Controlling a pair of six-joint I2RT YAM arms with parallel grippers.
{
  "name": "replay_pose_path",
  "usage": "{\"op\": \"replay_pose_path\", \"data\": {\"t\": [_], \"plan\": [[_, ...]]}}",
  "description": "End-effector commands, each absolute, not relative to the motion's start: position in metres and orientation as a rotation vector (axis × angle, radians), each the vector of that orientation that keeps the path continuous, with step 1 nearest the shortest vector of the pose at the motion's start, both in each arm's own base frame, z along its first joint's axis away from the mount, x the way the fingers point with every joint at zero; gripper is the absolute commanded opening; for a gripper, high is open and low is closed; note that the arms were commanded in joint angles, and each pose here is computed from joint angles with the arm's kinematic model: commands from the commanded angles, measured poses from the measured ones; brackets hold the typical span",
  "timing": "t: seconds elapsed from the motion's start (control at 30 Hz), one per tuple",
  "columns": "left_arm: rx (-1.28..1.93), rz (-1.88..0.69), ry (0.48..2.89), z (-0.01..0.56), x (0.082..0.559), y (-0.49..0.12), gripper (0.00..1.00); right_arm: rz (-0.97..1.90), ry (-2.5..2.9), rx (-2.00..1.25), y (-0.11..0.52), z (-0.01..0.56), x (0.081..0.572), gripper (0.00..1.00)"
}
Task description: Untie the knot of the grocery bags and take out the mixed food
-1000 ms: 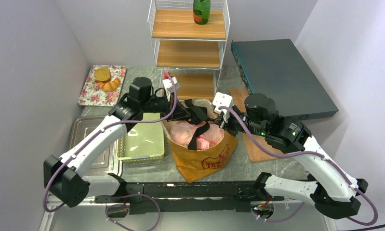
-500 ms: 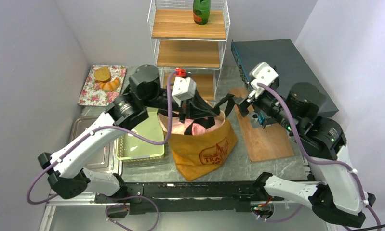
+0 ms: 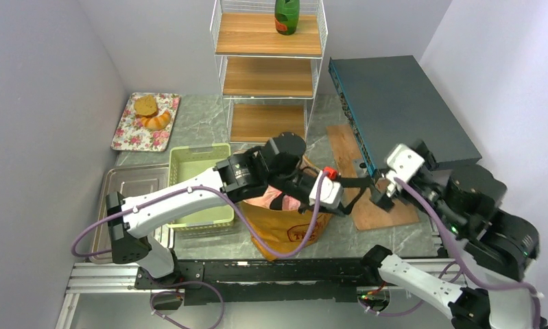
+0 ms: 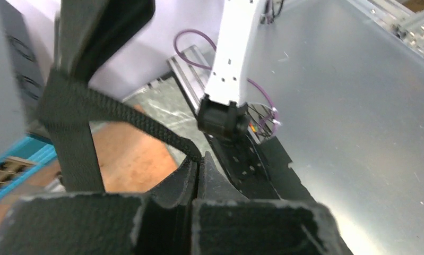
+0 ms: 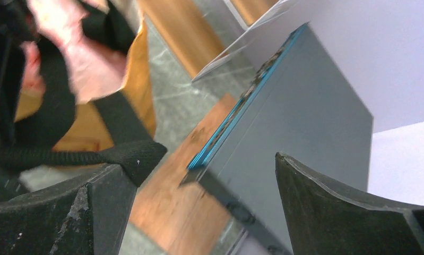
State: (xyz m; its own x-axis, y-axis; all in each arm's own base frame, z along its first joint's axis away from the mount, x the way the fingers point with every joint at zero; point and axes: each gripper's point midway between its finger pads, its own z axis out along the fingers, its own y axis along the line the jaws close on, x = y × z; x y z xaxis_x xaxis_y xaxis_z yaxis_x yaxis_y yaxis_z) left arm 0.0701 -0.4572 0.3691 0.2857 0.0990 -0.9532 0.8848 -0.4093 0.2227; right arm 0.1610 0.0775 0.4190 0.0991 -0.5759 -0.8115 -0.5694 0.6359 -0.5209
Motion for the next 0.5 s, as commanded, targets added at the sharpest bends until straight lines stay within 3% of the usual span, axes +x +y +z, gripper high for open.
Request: {"op": "replay_pose_path", "data": {"t": [0.0,0.3,0.47], "plan": [[1.765,-1.274,0.864,0.357,0.047,-0.44,0.0,0.055,1.634,-1.191,0.061,0.382,0.114,0.97],[1.568,-1.296,0.963,0.38,0.084,-0.432,0.0,0.169,1.706,-1.297,0.065,0.347,0.089,0.96],[1.836,-1.087,0.749,0.364,0.05,-0.433,0.0,0.121,1.674,-1.03,0.069,0.392,0.122,0.95]]}}
